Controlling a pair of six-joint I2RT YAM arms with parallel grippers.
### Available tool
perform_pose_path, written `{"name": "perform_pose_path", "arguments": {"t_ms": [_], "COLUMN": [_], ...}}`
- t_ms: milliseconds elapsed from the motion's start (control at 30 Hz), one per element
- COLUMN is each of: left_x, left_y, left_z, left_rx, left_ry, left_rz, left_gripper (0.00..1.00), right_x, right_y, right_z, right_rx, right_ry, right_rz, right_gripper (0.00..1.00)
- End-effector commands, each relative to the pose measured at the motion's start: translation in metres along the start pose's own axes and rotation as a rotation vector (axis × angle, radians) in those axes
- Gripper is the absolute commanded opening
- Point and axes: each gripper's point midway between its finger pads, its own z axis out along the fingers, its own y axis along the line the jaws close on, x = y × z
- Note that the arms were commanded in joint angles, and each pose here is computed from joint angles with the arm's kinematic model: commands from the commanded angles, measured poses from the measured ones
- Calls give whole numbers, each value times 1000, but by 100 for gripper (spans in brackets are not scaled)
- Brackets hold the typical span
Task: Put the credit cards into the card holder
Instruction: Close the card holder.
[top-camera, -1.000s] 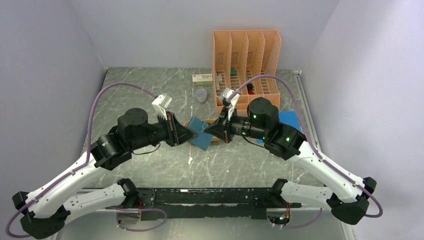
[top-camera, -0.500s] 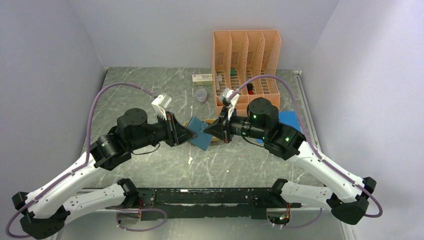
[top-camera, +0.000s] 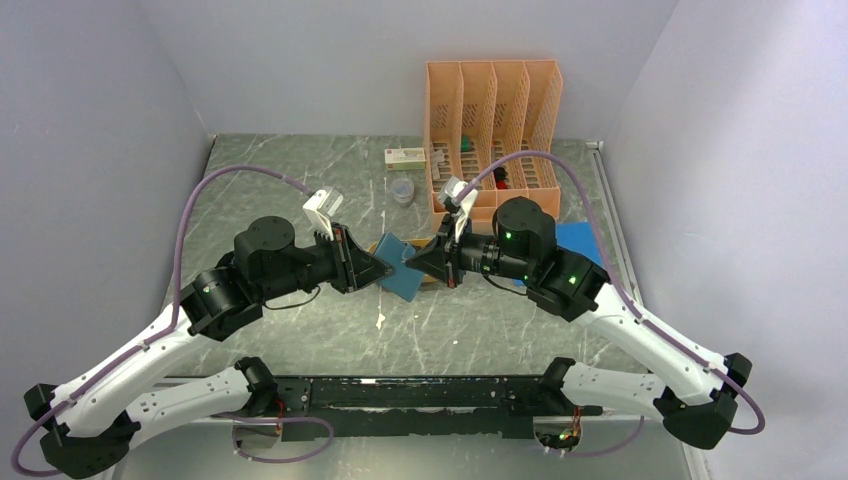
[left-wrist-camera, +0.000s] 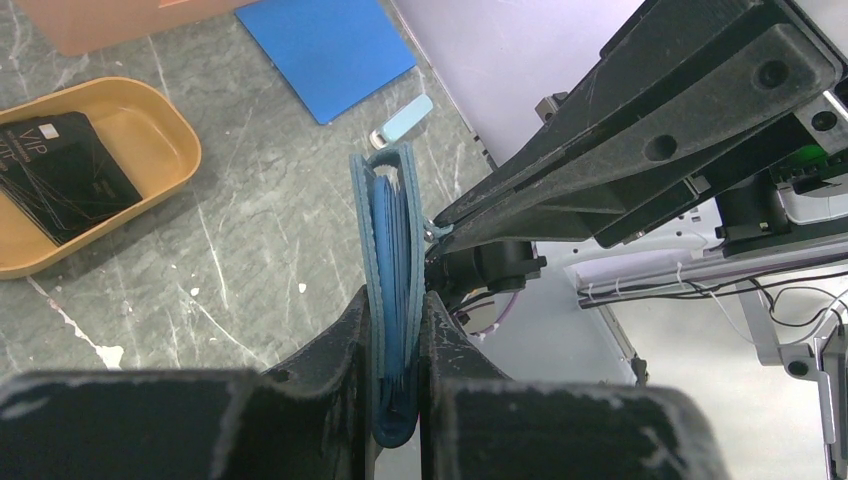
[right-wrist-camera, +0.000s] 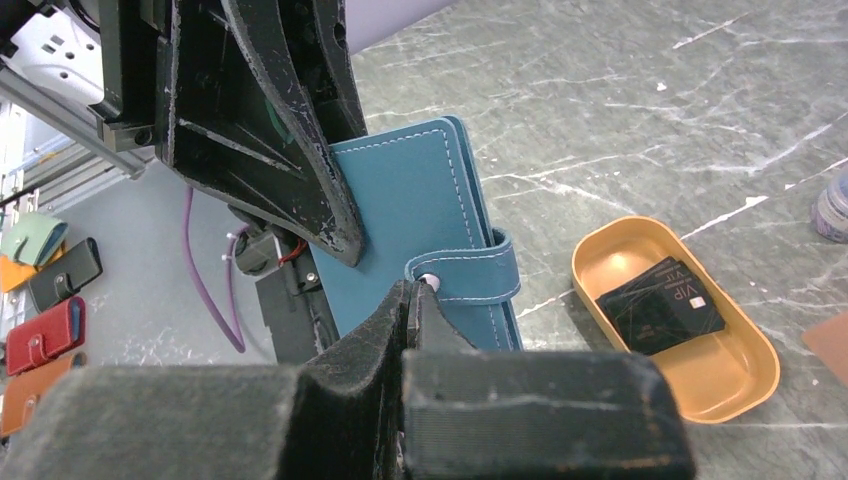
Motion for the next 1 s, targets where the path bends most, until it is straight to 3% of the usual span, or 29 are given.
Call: {"name": "perform_pose_path", "arguments": {"t_ms": [0,967], "left_x": [-21,-18], "left_y": [-36,-89], "left_z": [-10,-23], "left_rx": [142,411], "left_ry": [-58,6], "left_rz": [6,30], "left_gripper": [5,5], "right_x": [10,20], "right_y": [-1,-11], "right_z": [4,28], "right_rx": [13,69], "right_ry": [21,80], "right_rz": [20,56], "right_gripper": [0,0]}}
